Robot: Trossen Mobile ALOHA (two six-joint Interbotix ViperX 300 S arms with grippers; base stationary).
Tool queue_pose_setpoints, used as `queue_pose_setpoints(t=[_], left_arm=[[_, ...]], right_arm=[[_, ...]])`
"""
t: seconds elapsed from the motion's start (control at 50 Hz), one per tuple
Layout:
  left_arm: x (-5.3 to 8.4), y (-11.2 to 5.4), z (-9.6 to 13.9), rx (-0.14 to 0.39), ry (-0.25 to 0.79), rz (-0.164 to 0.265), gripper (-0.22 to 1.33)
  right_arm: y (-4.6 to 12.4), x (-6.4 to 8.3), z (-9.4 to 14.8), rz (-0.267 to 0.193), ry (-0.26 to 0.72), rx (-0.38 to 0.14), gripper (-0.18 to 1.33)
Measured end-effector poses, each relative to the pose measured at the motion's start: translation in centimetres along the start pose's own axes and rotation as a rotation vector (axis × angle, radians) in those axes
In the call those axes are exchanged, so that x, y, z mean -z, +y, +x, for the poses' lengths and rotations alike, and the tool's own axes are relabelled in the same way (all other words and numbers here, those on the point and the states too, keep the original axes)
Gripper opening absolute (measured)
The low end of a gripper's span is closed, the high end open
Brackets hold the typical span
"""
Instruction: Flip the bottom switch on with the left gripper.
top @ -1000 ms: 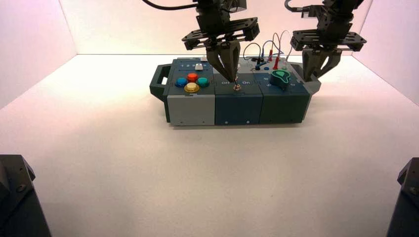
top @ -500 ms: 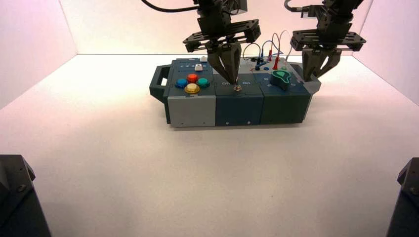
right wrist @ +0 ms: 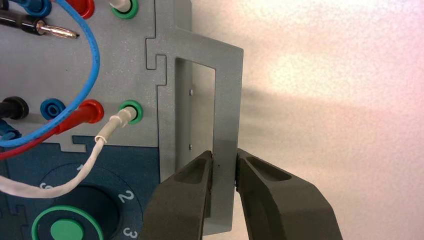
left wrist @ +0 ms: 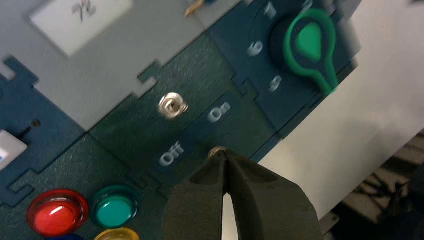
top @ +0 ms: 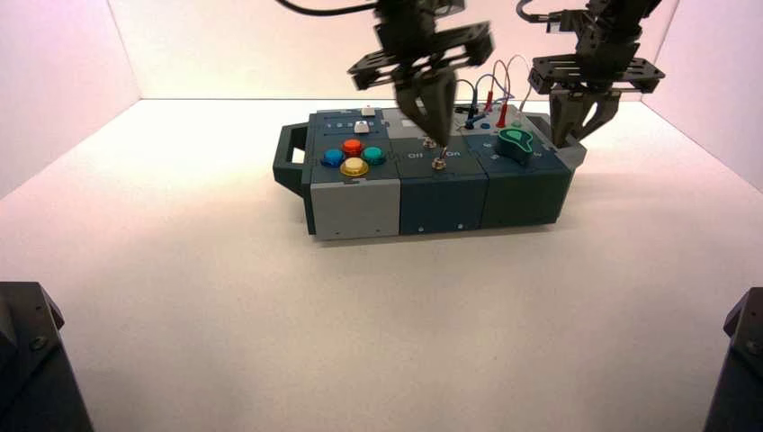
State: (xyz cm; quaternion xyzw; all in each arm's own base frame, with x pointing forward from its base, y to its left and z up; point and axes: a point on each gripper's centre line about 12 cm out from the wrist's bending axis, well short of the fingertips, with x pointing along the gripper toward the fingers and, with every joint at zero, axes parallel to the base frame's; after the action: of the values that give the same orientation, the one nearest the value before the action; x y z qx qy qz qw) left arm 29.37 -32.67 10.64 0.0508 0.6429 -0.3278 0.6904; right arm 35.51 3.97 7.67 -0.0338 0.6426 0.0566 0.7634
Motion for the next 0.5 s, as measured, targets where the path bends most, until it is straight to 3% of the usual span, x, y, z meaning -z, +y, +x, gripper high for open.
queue_pose_setpoints(t=[0.14,0.26,0.5], left_arm=[[0.5,-1.3,0.3,0.008,0.011,0.028,-0.16],[0.3,-1.1,0.3,0.004,0.005,0.012,-0.16],[0.1,-1.5,-0.9,0.009,-0.024,0.021,-0.16]], right_arm=[[0.1,0.0,0.0,-0.002,0.003,0.0,0.43],[0.1,-0.1,0.0,0.0,0.002,0.0,0.43],[0.1,-0.1,-0.1,0.0,0.005,-0.001,0.43]])
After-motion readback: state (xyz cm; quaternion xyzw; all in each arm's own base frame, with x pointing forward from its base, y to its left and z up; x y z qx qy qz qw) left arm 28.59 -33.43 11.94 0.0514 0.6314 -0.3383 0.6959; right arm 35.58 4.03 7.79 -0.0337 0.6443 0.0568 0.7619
